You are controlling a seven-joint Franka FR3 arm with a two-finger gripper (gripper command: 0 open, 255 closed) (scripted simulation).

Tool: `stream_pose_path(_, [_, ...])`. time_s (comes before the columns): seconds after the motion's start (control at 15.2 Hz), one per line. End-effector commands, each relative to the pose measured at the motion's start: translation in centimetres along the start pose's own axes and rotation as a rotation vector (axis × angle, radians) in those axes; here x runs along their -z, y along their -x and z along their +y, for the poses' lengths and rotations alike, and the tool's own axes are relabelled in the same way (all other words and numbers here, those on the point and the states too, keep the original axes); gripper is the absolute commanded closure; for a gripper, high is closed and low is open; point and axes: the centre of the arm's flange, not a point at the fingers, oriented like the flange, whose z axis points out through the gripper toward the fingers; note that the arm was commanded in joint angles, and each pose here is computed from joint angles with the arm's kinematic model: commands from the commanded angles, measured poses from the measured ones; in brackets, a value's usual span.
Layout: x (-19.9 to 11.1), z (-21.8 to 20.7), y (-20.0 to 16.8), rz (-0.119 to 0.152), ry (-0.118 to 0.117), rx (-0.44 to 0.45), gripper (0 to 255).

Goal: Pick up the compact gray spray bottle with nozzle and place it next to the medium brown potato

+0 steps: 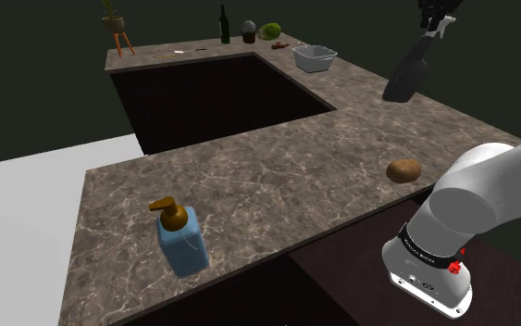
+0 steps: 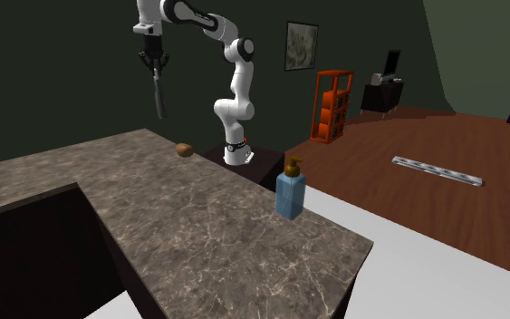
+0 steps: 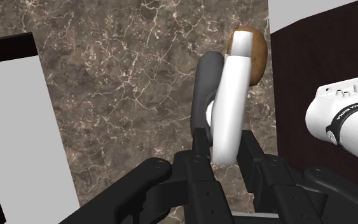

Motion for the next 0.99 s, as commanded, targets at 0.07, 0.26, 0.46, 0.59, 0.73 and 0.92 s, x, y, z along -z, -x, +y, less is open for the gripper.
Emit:
stream_pose_path(0.07, [-1.6, -0.1, -0.2, 0.000, 0.000, 0.000, 255])
stream_pose_path(0.26, [-3.2, -0.2, -0.4, 0.000, 0.000, 0.000, 255])
stream_pose_path(0.46, [-4.8, -0.3, -0.6, 0.000, 0.000, 0.000, 255])
stream_pose_path(0.59, [-5.8, -0.3, -0.7, 0.000, 0.000, 0.000, 255])
stream_pose_path(0.73, [-6.8, -0.3, -0.8, 0.000, 0.000, 0.000, 255])
stream_pose_path(0.92, [-8.4, -0.4, -1.0, 0.000, 0.000, 0.000, 255])
